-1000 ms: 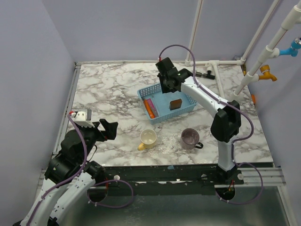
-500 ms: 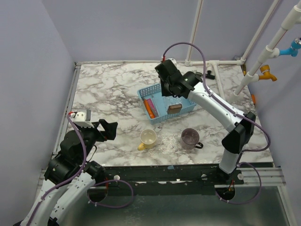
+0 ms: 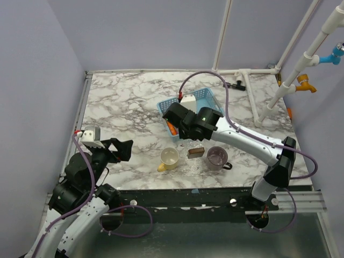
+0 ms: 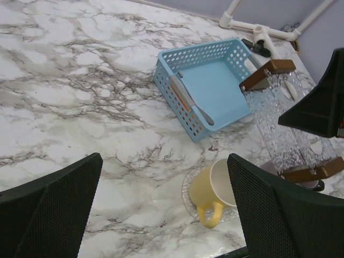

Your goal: Prepare toiletry sets of a toothbrush and toothpaste on the tray

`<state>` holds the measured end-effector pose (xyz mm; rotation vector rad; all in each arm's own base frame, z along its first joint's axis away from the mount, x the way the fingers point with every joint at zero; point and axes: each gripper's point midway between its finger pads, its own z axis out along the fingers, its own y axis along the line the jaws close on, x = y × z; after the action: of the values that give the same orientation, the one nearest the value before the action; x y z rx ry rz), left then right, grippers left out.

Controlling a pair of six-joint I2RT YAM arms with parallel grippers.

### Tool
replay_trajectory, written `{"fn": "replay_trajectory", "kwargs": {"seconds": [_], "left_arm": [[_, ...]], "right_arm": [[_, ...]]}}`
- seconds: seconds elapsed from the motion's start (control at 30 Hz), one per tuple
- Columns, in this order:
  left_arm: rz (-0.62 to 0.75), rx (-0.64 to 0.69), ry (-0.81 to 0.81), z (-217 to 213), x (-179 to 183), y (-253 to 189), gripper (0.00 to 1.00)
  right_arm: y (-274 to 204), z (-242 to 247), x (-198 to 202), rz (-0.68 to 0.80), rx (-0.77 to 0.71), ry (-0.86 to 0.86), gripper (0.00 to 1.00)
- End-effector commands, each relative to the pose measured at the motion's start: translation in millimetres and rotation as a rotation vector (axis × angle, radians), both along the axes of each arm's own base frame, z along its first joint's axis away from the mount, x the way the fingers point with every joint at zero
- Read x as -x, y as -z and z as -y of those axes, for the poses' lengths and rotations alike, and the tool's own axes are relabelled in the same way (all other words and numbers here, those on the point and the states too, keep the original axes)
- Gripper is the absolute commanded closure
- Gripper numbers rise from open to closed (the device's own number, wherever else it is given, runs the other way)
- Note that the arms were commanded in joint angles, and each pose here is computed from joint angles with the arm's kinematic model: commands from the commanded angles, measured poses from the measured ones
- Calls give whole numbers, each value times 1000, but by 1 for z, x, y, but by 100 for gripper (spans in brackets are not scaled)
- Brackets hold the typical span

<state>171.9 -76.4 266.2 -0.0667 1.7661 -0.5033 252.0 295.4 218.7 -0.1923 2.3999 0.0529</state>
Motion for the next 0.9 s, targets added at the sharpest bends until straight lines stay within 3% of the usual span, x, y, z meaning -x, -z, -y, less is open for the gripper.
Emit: {"fn": "replay_trajectory", "kwargs": {"seconds": [0.0,0.37,0.87], "left_arm": [[9,16,14,2,3,-1,1],[19,27,23,2,5,-3,1],[16,25,33,4,5,-3,1]], "right_arm": [[-3,13,23,31,-14,95,99],[37,11,75,-8,3,137,99],[82,-1,75,-23,-33,140,99]]}}
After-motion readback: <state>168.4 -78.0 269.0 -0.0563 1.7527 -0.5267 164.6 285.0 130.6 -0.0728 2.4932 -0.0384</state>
